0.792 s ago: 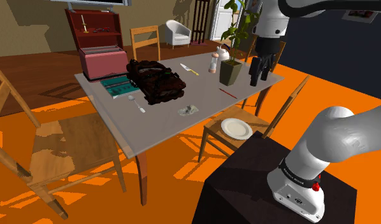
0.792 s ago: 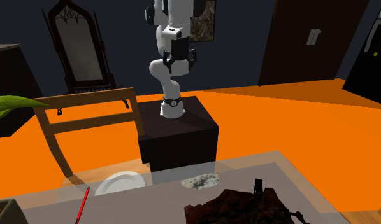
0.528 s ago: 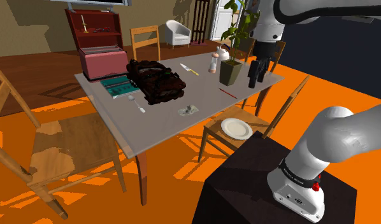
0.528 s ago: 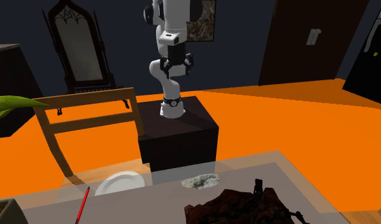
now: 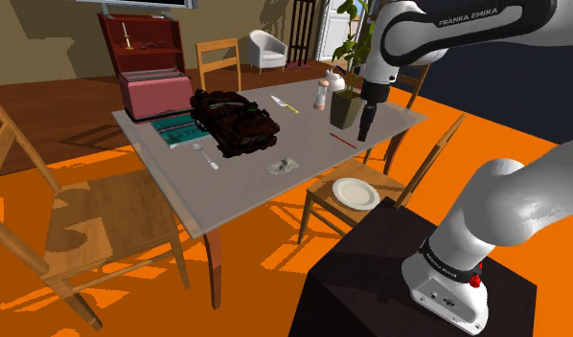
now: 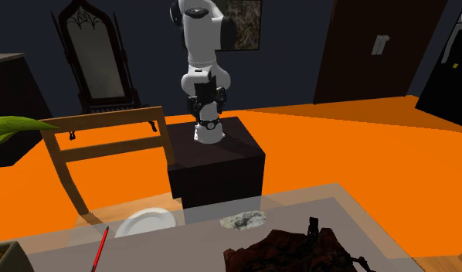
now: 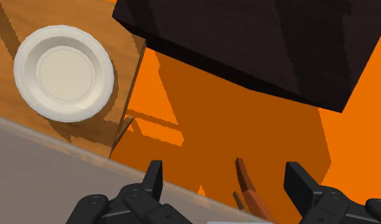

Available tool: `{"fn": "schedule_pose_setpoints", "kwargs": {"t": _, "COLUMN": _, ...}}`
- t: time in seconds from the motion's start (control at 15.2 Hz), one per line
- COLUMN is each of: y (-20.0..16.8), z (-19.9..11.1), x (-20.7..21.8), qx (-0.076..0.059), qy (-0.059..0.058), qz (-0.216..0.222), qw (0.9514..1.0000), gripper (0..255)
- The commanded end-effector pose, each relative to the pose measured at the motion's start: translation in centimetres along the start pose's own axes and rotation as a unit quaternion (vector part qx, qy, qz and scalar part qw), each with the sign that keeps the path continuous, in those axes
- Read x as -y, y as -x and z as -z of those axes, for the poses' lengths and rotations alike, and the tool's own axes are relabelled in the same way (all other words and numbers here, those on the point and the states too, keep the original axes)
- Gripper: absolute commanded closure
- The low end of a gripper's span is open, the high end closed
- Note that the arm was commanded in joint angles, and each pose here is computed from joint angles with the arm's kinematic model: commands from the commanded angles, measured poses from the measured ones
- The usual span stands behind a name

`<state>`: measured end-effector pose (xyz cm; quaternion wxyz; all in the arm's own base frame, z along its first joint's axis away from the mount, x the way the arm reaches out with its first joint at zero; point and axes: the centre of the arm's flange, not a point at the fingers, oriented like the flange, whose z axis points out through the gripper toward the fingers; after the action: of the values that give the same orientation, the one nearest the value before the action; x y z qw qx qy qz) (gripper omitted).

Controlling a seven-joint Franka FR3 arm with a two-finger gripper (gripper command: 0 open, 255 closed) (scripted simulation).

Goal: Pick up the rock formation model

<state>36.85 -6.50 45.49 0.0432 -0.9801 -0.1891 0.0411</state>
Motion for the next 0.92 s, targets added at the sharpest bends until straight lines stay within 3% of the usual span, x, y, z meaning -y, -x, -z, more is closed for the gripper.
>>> {"fn": "schedule_pose_setpoints", "kwargs": {"t": 0.0, "y": -0.8, "z": -1.7, "x": -1.9, "qx": -0.008, "qy": -0.003, "qz": 0.041, "qw": 0.9991, "gripper": 0}}
{"fn": "schedule_pose_setpoints", "kwargs": {"t": 0.2, "y": -3.1, "z": -3.9, "x": -4.2, "qx": -0.018, "qy": -0.010, "qz": 0.097, "qw": 0.9950, "gripper": 0}}
{"fn": "schedule_pose_setpoints", "kwargs": {"t": 0.4, "y": -5.6, "z": -6.2, "x": -6.2, "qx": -0.029, "qy": -0.017, "qz": 0.154, "qw": 0.9875, "gripper": 0}}
{"fn": "schedule_pose_setpoints", "kwargs": {"t": 0.59, "y": -8.4, "z": -8.4, "x": -7.8, "qx": -0.039, "qy": -0.023, "qz": 0.210, "qw": 0.9767, "gripper": 0}}
{"fn": "schedule_pose_setpoints", "kwargs": {"t": 0.86, "y": -12.4, "z": -11.4, "x": -9.5, "qx": -0.052, "qy": -0.032, "qz": 0.283, "qw": 0.9570, "gripper": 0}}
